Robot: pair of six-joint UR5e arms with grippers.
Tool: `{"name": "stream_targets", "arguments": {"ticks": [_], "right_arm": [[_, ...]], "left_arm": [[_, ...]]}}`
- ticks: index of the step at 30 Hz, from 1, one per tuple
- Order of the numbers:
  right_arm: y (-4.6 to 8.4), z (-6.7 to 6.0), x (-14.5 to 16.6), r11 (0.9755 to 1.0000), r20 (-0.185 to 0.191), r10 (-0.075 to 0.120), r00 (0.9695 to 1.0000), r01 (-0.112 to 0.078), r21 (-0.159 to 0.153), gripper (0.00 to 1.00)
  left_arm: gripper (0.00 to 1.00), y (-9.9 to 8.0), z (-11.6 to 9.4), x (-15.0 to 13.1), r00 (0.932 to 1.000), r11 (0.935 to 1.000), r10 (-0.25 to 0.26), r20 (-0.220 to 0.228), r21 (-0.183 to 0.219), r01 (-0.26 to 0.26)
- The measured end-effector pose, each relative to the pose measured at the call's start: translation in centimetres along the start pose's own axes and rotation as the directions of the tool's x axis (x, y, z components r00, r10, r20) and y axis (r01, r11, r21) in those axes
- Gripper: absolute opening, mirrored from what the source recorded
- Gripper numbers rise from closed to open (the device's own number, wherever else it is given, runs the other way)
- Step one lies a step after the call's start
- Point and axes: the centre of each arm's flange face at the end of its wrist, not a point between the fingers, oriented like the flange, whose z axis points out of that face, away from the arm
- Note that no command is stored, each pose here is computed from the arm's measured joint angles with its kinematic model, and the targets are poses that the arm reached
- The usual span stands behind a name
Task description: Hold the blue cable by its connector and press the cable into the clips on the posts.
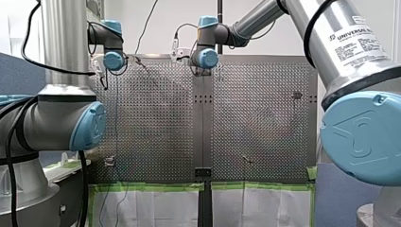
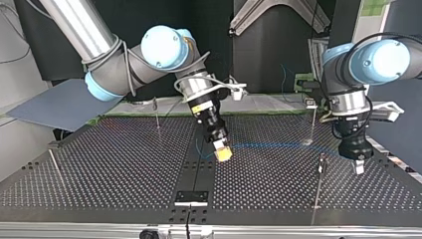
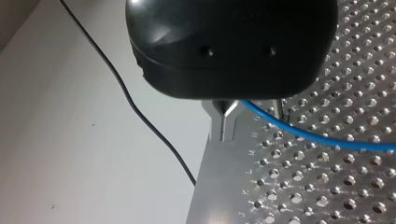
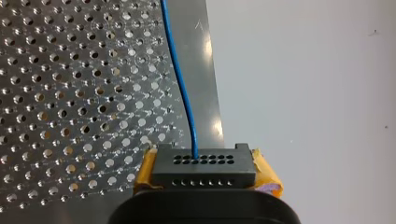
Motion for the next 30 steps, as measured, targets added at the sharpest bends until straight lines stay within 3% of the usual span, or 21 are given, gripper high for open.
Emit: {"name": "stream_targets", "arguments": {"ticks": [7, 17, 30], "right_arm": [[0.6, 0.5, -1.1, 1.0, 0.016, -0.002, 0.9999, 0.003, -0.007, 0.0], [1.3, 1.0, -1.0, 0.9998, 0.01, -0.003, 0.9999, 0.003, -0.018, 0.0], [4.3, 1.5, -1.1, 0.9975, 0.007, -0.001, 1.0, 0.002, -0.071, 0.0]], "left_arm": [[0.0, 0.4, 1.1, 1.0, 0.9997, 0.9996, 0.006, -0.023, 0.026, -0.005], [0.0, 1.0, 2.5, 1.7, 0.9994, 0.9993, 0.005, -0.033, 0.037, -0.004], [0.0, 1.0, 3.8, 3.2, 0.9979, 0.9968, 0.0, -0.064, 0.08, 0.005]]}}
